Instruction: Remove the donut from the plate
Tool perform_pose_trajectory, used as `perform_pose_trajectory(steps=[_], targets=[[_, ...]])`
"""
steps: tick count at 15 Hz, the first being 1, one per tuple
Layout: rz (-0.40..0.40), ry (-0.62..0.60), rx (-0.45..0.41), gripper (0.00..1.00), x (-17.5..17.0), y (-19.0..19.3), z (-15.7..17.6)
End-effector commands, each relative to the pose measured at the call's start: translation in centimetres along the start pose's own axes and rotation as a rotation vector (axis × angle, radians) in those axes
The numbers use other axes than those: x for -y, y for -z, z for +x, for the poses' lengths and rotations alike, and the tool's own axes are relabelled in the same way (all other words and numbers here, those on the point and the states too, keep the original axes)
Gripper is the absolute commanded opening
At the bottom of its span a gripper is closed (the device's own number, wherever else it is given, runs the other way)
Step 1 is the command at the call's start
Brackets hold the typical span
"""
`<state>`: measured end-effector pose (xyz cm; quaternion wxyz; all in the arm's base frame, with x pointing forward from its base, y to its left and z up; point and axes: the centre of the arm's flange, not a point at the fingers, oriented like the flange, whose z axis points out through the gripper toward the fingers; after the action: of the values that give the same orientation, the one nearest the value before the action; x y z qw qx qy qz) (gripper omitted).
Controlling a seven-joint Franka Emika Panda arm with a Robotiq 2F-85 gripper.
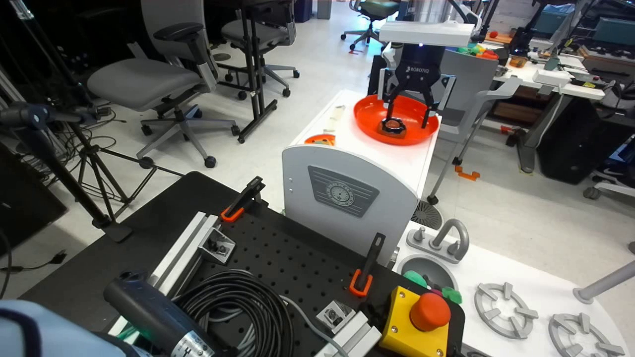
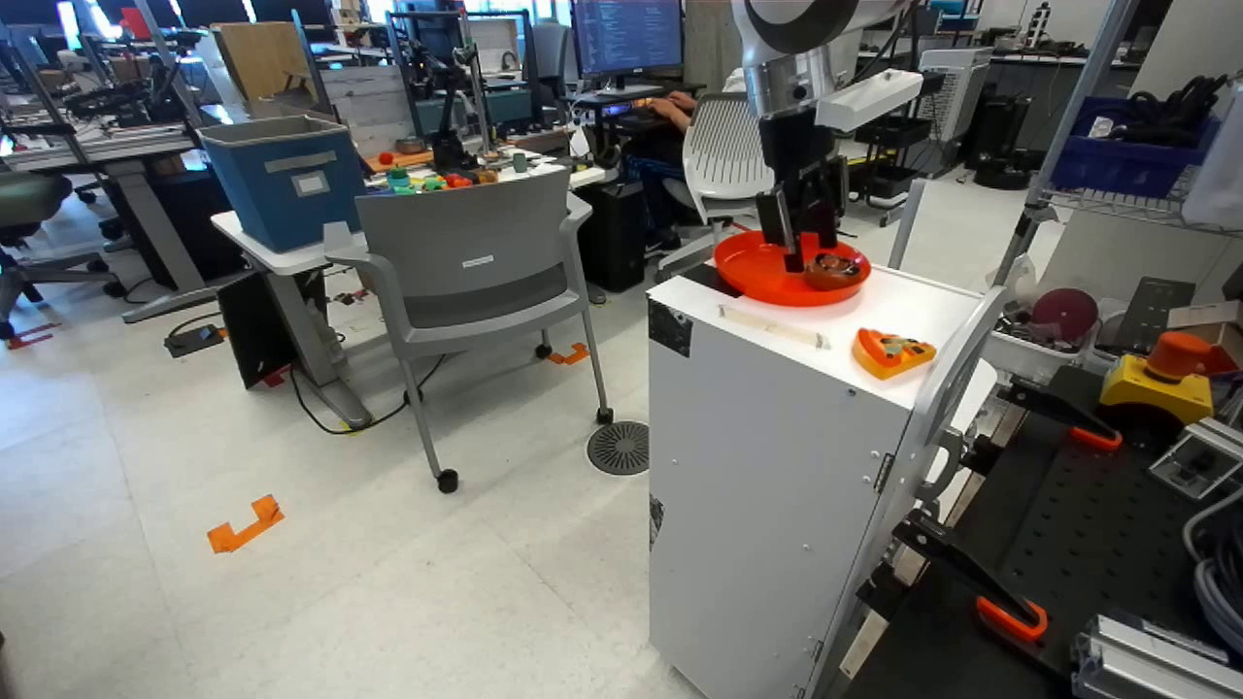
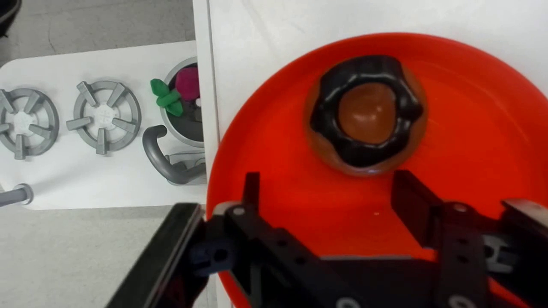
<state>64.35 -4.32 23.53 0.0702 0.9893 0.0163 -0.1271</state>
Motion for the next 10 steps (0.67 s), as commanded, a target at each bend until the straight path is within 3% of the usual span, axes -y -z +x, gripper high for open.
perform_pose_trajectory(steps=[1,10], targets=[[0.014,0.005,-0.014,1.00,-0.3,0.0,0.1],[0.018,0.001,-0.045,1.00,0.2,-0.1,-1.1]])
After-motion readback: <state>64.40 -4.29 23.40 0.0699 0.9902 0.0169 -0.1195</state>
